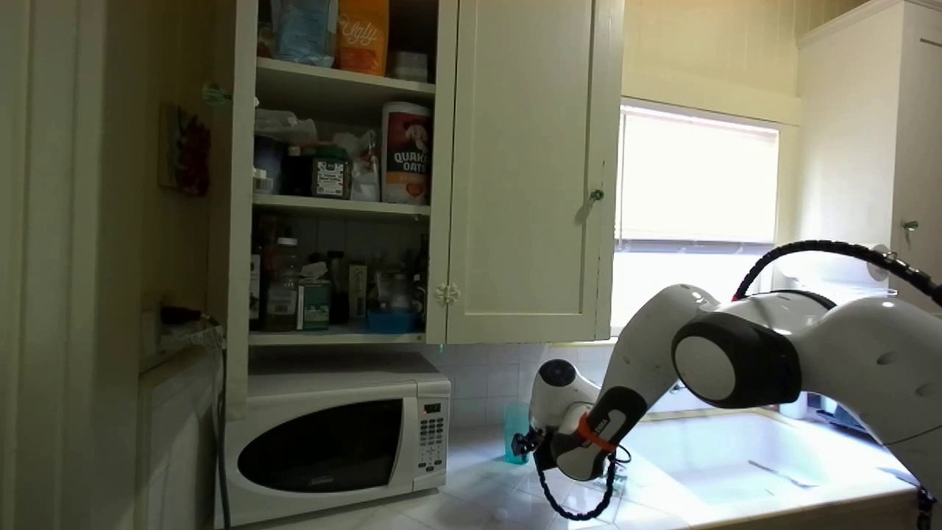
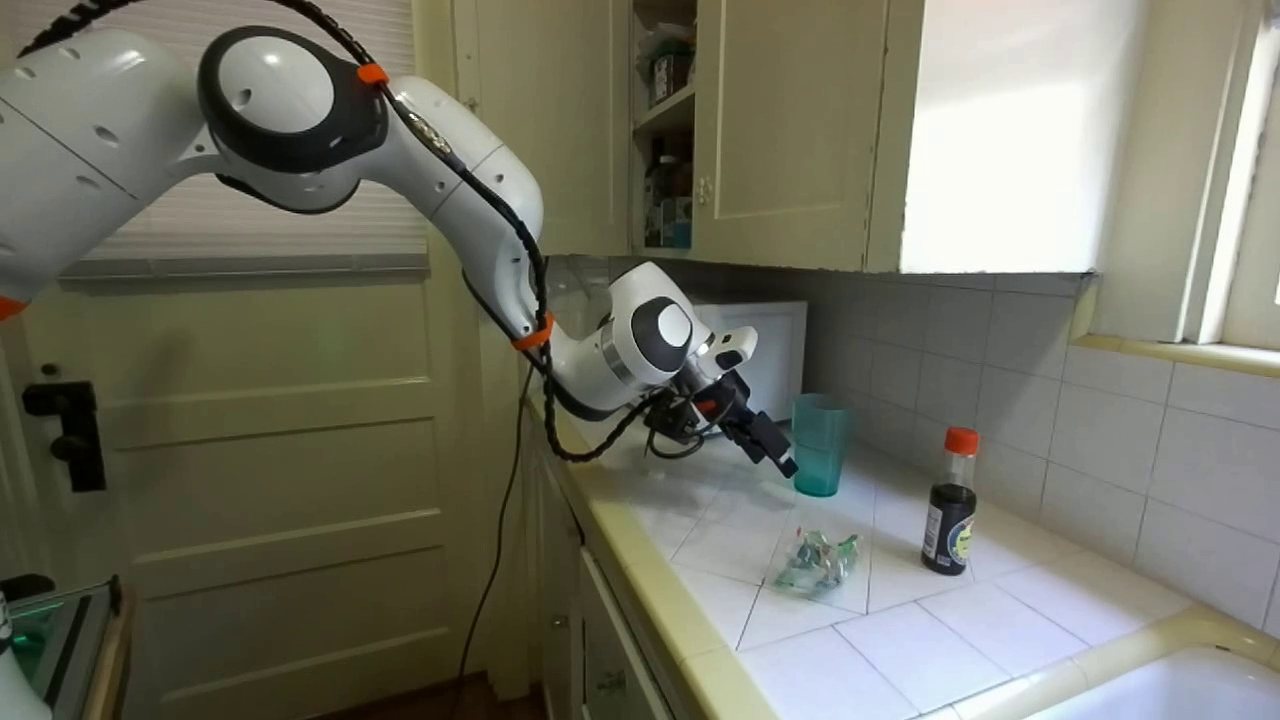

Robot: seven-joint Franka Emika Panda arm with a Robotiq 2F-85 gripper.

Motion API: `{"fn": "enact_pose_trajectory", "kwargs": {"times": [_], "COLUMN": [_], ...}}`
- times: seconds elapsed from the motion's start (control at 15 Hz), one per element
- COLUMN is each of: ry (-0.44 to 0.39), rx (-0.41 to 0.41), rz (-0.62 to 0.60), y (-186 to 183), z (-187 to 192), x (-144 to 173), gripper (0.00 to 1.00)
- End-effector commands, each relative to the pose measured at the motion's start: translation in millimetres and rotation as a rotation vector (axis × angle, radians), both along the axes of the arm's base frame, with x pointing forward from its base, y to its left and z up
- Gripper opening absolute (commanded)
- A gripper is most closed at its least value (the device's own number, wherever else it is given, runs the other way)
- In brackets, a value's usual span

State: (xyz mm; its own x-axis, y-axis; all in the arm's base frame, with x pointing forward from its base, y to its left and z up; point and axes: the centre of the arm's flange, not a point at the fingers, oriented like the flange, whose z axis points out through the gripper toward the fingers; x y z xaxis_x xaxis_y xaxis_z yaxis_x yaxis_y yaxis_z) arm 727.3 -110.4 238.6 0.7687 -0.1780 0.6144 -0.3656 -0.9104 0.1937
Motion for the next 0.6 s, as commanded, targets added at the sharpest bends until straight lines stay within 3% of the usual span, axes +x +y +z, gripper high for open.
{"fn": "enact_pose_trajectory", "kwargs": {"times": [0.0, 0.53], "ry": [-0.001, -0.026], "rx": [-0.001, -0.007], "rz": [-0.011, -0.009], "y": [-0.7, -11.1], "z": [-0.4, -2.3], "x": [0.9, 18.6], "gripper": [1.0, 1.0]}}
